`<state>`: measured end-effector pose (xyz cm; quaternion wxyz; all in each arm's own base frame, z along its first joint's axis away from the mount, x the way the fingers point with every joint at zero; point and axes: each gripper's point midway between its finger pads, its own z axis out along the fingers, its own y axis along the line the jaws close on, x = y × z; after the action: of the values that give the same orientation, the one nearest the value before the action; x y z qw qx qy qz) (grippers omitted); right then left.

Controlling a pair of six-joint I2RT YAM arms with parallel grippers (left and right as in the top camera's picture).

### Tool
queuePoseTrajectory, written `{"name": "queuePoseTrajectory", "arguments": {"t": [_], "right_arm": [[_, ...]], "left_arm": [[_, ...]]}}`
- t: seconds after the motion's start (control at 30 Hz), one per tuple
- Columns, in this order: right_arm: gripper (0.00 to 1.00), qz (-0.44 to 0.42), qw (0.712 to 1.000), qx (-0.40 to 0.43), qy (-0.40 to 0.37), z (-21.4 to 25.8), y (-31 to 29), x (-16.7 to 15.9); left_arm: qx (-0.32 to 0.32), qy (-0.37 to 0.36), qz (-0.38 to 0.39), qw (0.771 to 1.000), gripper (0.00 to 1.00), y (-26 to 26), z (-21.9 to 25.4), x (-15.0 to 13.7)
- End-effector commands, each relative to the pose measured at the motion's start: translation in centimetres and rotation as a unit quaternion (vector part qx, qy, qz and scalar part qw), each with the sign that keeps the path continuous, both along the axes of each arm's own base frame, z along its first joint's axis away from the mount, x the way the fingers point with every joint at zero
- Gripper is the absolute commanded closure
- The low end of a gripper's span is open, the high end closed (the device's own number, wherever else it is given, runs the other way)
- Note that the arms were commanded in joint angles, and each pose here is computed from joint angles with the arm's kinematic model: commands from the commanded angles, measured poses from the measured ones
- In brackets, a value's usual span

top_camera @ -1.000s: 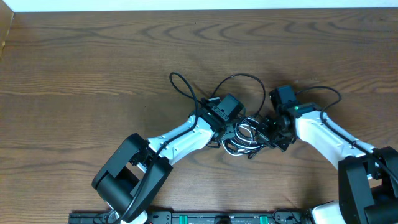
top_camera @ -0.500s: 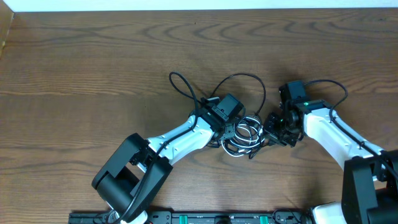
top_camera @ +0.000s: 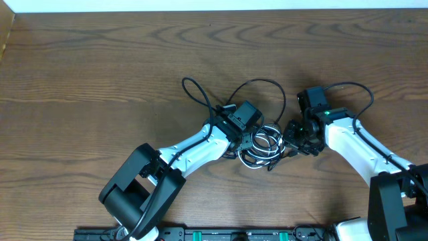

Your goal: Untangle cables

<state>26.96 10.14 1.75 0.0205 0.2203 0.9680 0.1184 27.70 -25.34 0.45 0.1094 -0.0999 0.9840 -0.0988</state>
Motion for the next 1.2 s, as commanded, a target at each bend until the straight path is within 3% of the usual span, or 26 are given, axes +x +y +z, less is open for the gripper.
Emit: {"name": "queuePoseTrajectory", "arguments": {"t": [0.0, 0.4, 0.73, 1.17], "right_arm": [[0.74, 0.003, 1.000, -0.012, -0.020, 0.7, -0.2, 0.8], [0.76, 0.018, 1.000, -0.013, -0.003, 0.0, 1.2, -0.8], [0.82, -0.040, 0.998, -0.035, 0.027, -1.4, 0.3, -2.5], [0.84, -0.051, 0.998, 0.009, 0.019, -1.3, 1.9, -1.9]], "left_arm": [[0.022, 0.002, 0.009, 1.000, 0.45, 1.1, -0.9, -0.1], [0.022, 0.002, 0.009, 1.000, 0.45, 1.1, -0.9, -0.1], [0.022, 0.002, 0.009, 1.000, 0.45, 1.1, -0.9, -0.1], [0.022, 0.002, 0.009, 1.000, 0.45, 1.1, -0.9, -0.1]]}}
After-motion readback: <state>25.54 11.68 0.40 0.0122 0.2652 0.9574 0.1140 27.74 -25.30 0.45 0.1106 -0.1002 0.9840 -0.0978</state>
